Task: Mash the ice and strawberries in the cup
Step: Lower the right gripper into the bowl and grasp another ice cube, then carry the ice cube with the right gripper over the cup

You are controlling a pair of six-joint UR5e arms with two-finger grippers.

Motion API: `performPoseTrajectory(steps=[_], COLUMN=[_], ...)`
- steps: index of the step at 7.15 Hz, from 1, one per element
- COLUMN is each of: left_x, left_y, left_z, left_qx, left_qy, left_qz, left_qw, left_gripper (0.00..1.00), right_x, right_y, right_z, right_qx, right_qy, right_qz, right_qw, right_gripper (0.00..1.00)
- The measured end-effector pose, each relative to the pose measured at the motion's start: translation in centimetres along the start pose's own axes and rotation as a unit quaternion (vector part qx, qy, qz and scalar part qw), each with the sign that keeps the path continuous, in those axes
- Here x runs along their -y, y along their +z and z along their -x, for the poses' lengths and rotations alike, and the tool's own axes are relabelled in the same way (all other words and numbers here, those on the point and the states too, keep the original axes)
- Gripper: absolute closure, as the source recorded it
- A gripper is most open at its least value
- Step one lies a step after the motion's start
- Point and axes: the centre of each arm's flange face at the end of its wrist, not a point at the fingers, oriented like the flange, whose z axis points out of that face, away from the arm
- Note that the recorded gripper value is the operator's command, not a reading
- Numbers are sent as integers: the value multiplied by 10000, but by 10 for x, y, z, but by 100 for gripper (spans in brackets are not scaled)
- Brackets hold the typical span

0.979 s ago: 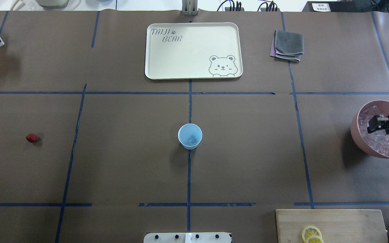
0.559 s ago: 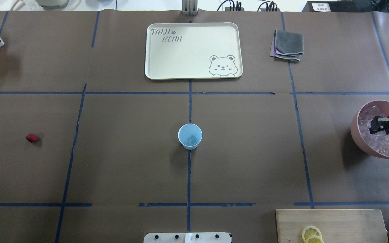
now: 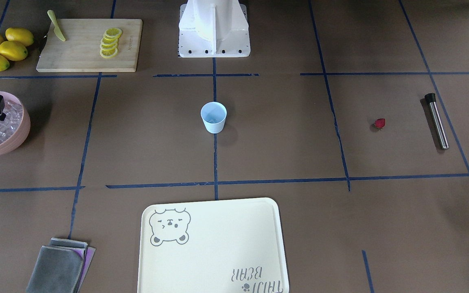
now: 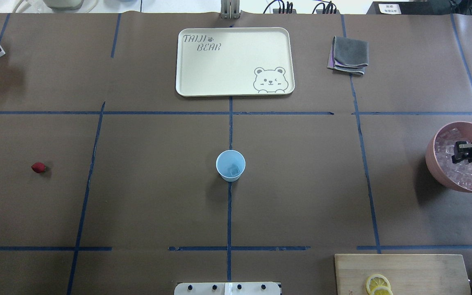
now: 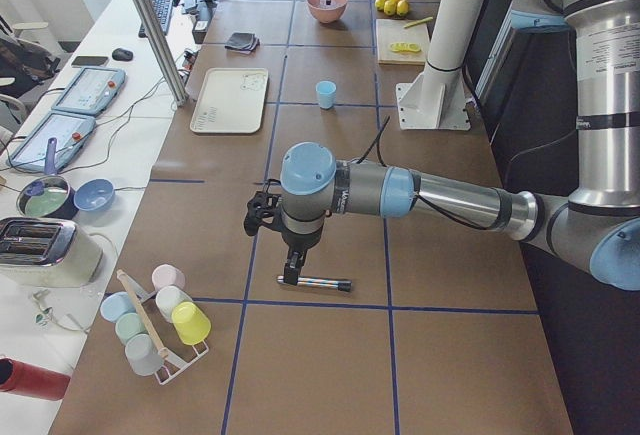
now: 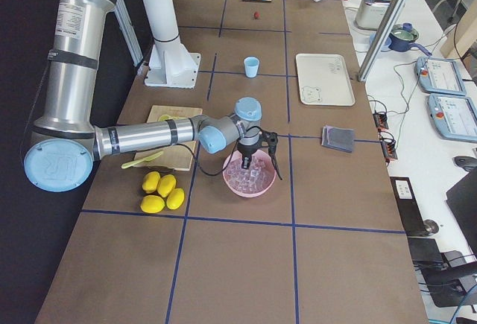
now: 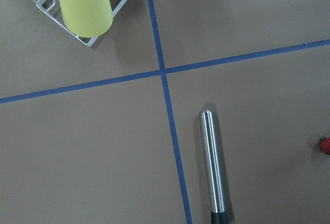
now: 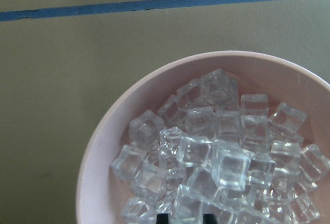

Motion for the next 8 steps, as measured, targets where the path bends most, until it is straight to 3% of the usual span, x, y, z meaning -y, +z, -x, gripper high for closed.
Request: performPoseTrajectory(steps=[2, 4, 6, 8], left_x=[0, 0, -1, -1], left_y=[0, 1, 2, 4], left_z=[0, 1, 2, 4], left_qx=[0, -1, -3, -7], left_qy=[3, -1, -15, -38], left_qz=[2, 6, 21, 45], left_qw=[10000, 10000, 10000, 10000], left_gripper=[0, 0, 0, 0], right_x=[-15, -5, 32, 47], right_y=[-48, -87, -115, -135], right_z=[23, 72, 178, 297], right_qx=[-17, 56, 155, 152], right_qy=[74, 7, -270, -386], right_qz=[-8, -83, -44, 97], right_qw=[10000, 9999, 9995, 9991], right_gripper=[100, 100, 100, 100])
